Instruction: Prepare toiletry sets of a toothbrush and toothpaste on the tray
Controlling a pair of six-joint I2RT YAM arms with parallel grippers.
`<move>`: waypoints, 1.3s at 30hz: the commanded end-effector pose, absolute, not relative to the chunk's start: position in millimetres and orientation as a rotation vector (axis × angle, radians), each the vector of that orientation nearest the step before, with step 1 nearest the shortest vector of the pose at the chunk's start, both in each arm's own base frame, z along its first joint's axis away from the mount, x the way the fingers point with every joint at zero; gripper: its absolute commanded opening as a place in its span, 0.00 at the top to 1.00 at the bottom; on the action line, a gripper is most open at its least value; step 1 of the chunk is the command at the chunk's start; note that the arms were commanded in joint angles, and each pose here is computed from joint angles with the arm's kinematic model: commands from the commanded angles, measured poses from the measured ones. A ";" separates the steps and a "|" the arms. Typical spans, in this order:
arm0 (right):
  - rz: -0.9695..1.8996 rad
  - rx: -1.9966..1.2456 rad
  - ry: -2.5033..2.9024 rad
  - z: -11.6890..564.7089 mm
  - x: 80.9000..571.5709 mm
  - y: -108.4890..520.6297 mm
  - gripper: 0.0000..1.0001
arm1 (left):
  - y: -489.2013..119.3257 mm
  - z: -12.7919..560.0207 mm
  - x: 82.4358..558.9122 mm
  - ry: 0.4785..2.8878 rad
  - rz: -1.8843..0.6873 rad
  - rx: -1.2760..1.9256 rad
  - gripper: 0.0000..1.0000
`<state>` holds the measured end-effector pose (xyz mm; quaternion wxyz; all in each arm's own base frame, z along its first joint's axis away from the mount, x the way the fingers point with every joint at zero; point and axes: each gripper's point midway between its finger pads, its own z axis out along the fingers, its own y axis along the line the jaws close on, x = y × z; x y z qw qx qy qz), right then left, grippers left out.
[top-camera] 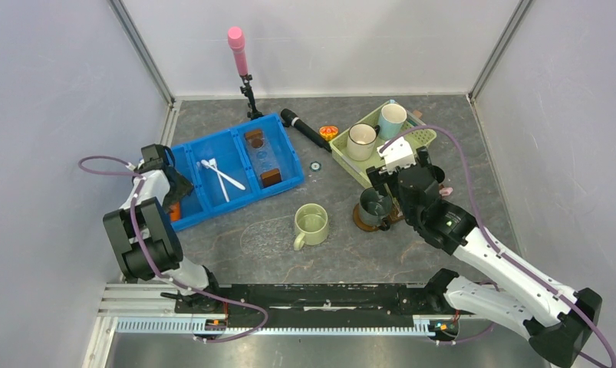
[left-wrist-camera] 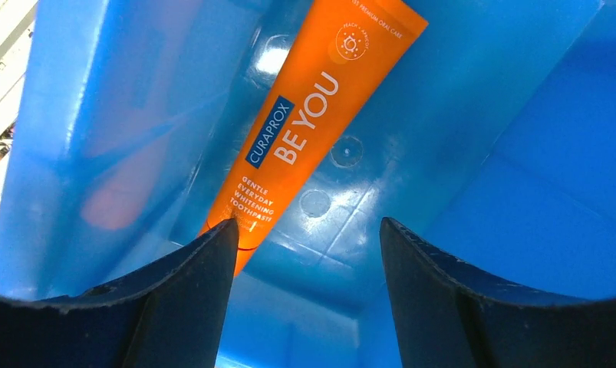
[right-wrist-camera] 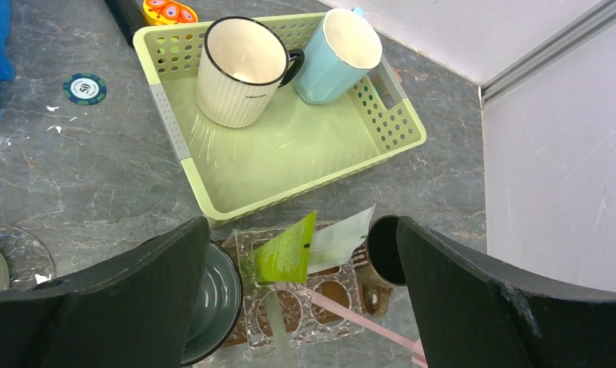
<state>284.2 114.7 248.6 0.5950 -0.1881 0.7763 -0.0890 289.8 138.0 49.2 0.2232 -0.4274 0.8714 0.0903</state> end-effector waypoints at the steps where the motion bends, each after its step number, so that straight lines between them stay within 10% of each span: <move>1: -0.225 -0.397 1.755 260.7 285.4 110.1 0.02 | 128.5 39.0 299.9 2.396 0.141 -1.254 0.27; 16: -0.231 -0.420 1.753 255.2 284.9 115.1 0.02 | 107.5 75.6 309.0 2.319 -0.045 -1.275 0.44; 39: -0.219 -0.442 1.750 250.2 282.3 118.6 0.02 | 152.8 34.9 305.1 2.493 0.299 -0.907 0.17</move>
